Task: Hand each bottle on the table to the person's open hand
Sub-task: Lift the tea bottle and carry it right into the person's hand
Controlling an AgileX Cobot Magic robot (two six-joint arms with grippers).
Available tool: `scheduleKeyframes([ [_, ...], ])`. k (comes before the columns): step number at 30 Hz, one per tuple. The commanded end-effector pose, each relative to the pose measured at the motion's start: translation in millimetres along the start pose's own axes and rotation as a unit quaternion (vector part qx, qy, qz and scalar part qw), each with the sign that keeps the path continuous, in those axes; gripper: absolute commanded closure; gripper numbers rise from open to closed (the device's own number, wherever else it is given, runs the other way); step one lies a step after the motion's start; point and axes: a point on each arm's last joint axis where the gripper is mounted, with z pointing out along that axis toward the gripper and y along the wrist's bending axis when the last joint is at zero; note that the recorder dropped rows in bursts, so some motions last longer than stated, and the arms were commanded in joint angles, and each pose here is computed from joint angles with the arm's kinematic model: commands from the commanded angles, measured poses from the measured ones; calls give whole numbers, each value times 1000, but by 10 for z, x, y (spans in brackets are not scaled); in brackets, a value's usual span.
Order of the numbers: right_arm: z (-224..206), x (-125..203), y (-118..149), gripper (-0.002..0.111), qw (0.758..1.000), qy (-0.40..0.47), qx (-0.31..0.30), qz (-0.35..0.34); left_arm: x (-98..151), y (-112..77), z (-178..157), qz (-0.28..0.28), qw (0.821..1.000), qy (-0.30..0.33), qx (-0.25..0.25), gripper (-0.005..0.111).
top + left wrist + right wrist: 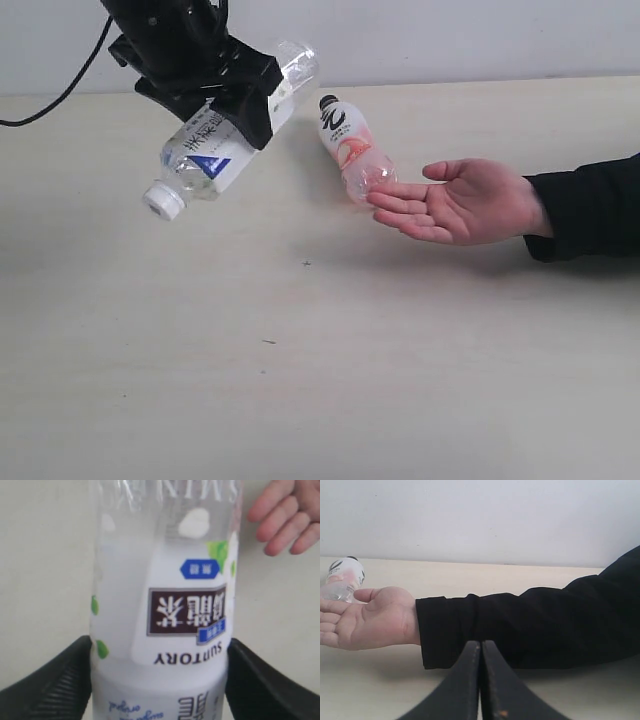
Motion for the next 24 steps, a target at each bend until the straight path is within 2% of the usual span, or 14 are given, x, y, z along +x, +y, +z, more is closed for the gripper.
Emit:
scheduleKeyframes([
  [1,2,5,2,108,1000,-4,-1,0,129,-301,-107,-9,999,-44,13,107],
  [5,2,5,2,108,1000,-4,-1,0,162,-642,-65,-16,995,-79,62,107],
  [10,2,5,2,108,1000,-4,-1,0,73,-1136,77,-66,973,-132,177,107],
  [13,2,5,2,108,1000,-4,-1,0,13,-1358,197,-84,961,-165,205,107],
  [15,2,5,2,108,1000,-4,-1,0,-50,-1431,286,-97,953,-198,209,107],
  [18,2,5,2,108,1000,-4,-1,0,-122,-1469,478,-147,940,-215,218,107],
  [24,2,5,2,108,1000,-4,-1,0,-160,-1461,897,-239,922,-184,242,107],
])
